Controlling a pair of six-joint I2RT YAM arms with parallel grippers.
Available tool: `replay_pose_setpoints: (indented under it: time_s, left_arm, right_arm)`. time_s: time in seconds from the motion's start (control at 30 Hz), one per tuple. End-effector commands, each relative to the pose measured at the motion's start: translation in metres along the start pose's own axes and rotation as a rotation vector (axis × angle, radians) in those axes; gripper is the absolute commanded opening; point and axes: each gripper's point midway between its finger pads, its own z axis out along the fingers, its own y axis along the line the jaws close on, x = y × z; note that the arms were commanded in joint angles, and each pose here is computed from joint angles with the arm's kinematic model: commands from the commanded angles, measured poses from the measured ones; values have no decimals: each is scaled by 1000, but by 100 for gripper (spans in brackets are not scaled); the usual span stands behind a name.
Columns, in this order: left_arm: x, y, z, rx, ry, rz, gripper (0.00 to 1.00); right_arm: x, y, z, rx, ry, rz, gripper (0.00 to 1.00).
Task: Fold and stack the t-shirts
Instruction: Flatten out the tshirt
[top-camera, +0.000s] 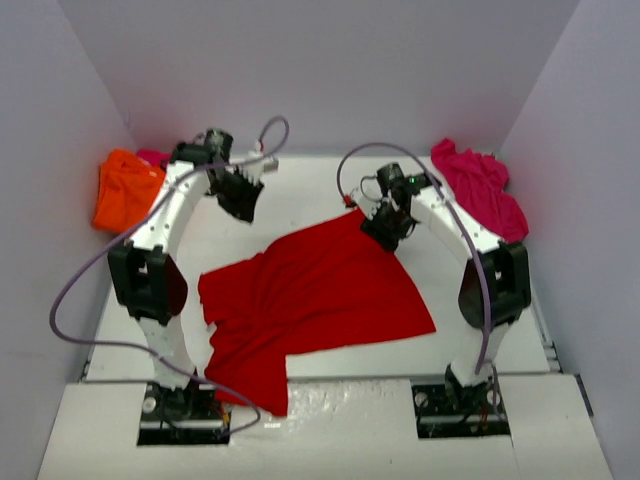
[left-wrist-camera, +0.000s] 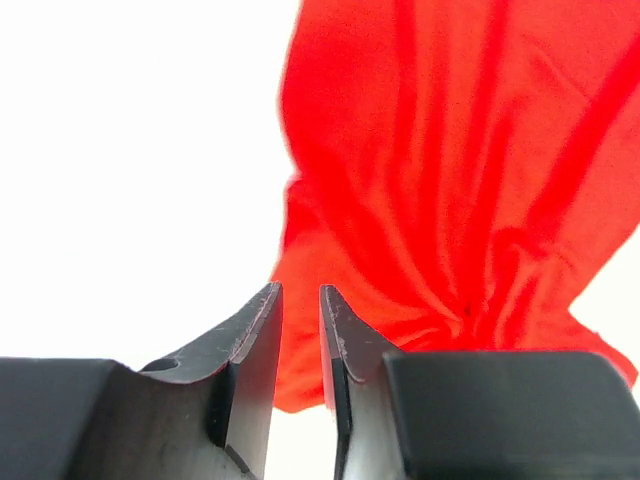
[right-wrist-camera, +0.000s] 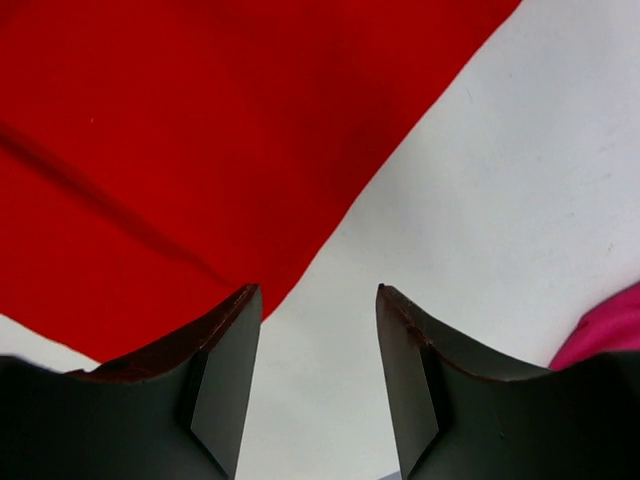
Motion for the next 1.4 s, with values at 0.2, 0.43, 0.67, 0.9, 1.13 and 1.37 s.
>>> replay_pose_setpoints:
  time_s: [0.2, 0.43, 0.67, 0.9, 1.13, 1.37]
  left_arm:
    - [52, 32, 28, -12, 194, -147, 18]
    - [74, 36, 40, 7, 274, -189, 18]
    - [91, 34, 45, 72, 353, -204, 20]
    - [102, 33, 56, 137, 414, -214, 22]
    - [114, 30, 68, 188, 457, -233, 26]
    - [121, 28, 76, 200, 475, -240, 1]
  right_arm:
    - [-38, -8, 0, -27, -95, -4, 43]
    - [-70, -6, 28, -29, -69, -11, 40]
    - [-80, 2, 51, -54, -43, -21, 42]
    - [-74, -1, 76, -56, 15, 6, 42]
    - [-67, -18, 96, -4, 70, 54, 42]
    - [-52, -16, 108, -6, 126, 61, 42]
